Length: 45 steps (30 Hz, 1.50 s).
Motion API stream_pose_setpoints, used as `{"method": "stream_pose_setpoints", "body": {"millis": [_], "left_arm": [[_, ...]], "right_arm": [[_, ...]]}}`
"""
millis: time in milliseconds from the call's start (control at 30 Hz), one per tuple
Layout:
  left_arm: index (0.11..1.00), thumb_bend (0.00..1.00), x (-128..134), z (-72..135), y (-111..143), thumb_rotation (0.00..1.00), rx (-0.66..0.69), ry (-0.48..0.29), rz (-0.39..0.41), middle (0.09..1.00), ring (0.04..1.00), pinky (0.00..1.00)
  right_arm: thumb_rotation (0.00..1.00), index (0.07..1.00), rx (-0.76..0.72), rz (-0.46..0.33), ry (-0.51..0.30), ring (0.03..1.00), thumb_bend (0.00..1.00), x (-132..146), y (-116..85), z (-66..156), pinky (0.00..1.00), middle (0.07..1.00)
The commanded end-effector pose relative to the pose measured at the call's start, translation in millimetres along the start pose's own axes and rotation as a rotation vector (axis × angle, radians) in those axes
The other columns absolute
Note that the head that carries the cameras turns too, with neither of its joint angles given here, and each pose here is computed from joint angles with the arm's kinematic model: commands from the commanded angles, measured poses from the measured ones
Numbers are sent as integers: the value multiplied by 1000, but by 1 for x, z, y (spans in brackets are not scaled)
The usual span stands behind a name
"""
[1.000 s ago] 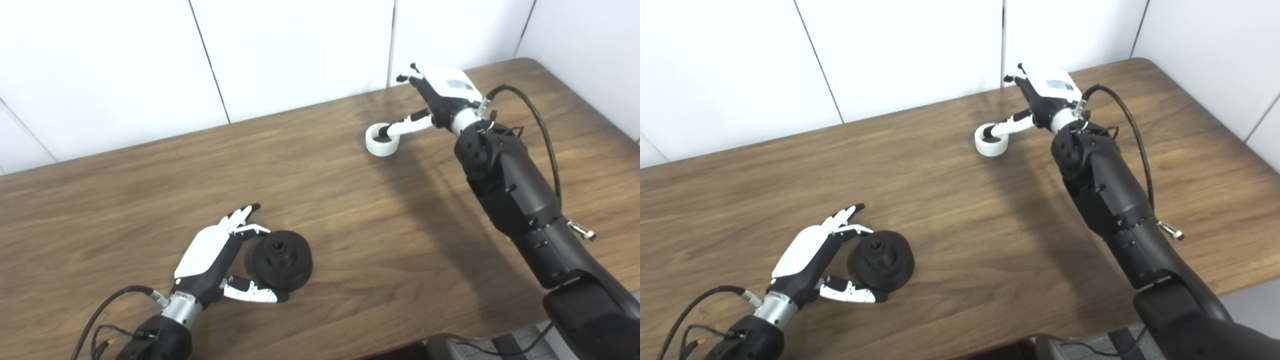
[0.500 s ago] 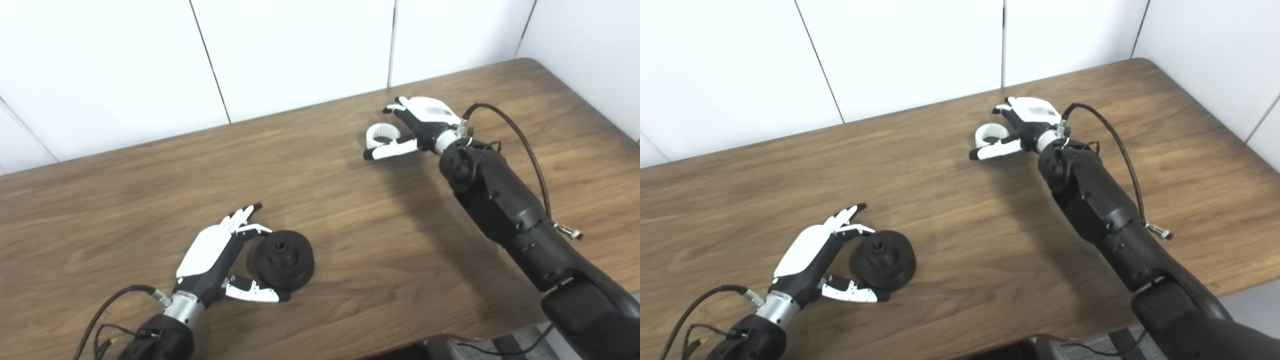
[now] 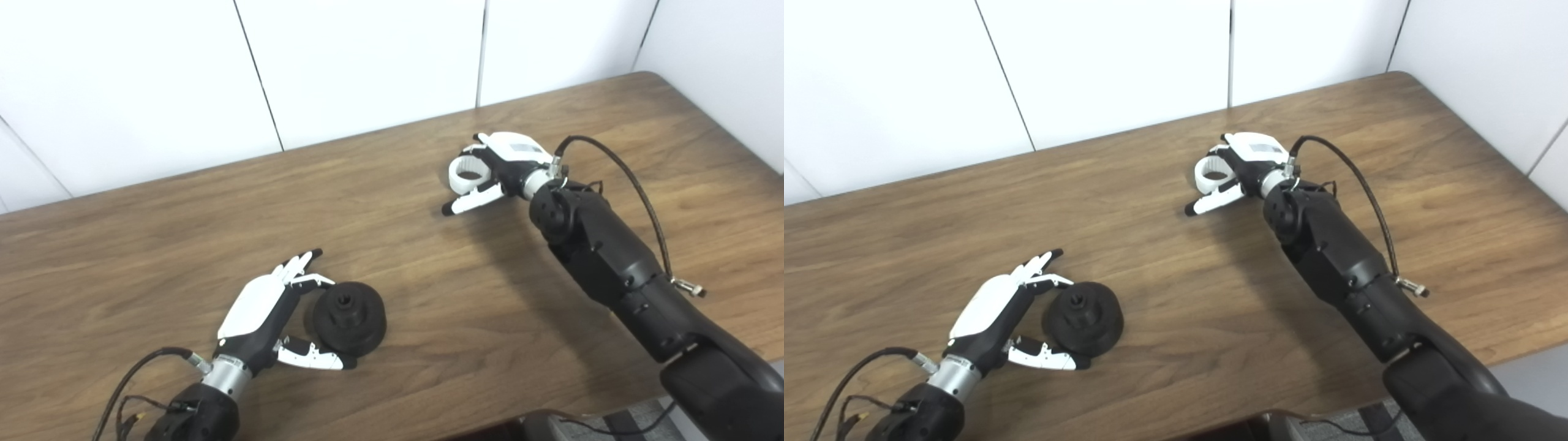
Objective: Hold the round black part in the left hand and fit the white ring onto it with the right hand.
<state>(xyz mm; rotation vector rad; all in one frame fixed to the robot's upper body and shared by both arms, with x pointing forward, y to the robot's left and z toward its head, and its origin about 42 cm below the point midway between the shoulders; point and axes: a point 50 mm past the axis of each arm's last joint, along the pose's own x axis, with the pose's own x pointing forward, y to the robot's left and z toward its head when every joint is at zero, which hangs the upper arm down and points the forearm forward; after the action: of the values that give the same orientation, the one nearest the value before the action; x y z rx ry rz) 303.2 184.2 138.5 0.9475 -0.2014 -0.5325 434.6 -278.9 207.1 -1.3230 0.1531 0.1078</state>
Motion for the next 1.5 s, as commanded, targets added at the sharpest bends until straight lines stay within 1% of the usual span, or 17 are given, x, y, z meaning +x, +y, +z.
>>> {"method": "stream_pose_setpoints", "body": {"millis": [0,100,200,400,600,667,733,833,900,967,1100,1333,1467], "left_arm": [[633,996,1,7,15,363,33,-39,44,1000,1000,1000],[631,994,1,7,16,364,33,-43,46,1000,1000,1000],[630,993,0,6,17,363,34,-44,48,1000,1000,1000],[629,990,-3,6,19,368,37,-43,51,1000,1000,1000],[627,986,-5,5,20,357,34,-41,50,1000,1000,1000],[626,986,-4,4,20,364,33,-44,50,1000,1000,1000],[627,986,-4,5,21,372,34,-44,49,1000,1000,1000],[628,985,-3,6,21,373,37,-44,47,1000,1000,1000],[628,983,-3,6,21,370,33,-46,46,1000,1000,1000],[628,983,-4,6,20,369,32,-46,46,1000,1000,1000],[627,982,-5,6,21,372,34,-46,48,1000,1000,1000],[627,976,-5,6,21,362,36,-44,47,1000,1000,1000],[626,976,-5,5,20,364,35,-46,47,1000,1000,1000]], "right_arm": [[503,843,-8,-83,-33,944,908,5,-23,7,878,993],[490,843,-10,-89,-29,939,896,7,-24,5,873,987],[498,845,-13,-91,-23,936,896,9,-24,3,865,982],[493,850,-17,-85,6,933,883,13,-24,-5,867,978],[477,834,-12,-109,15,909,886,13,-26,-12,830,966],[454,818,1,-123,16,906,872,13,-26,-14,824,961],[389,746,20,-153,12,890,840,11,-25,-16,814,937],[320,668,33,-181,12,881,797,10,-22,-16,823,920],[281,634,38,-189,11,879,773,10,-21,-16,842,912],[262,621,41,-195,8,878,762,9,-20,-15,851,905],[261,609,51,-211,-1,872,752,8,-19,-15,848,896],[315,602,49,-219,-10,864,765,7,-19,-15,846,889],[310,596,54,-227,-21,856,777,6,-17,-15,833,882]]}}
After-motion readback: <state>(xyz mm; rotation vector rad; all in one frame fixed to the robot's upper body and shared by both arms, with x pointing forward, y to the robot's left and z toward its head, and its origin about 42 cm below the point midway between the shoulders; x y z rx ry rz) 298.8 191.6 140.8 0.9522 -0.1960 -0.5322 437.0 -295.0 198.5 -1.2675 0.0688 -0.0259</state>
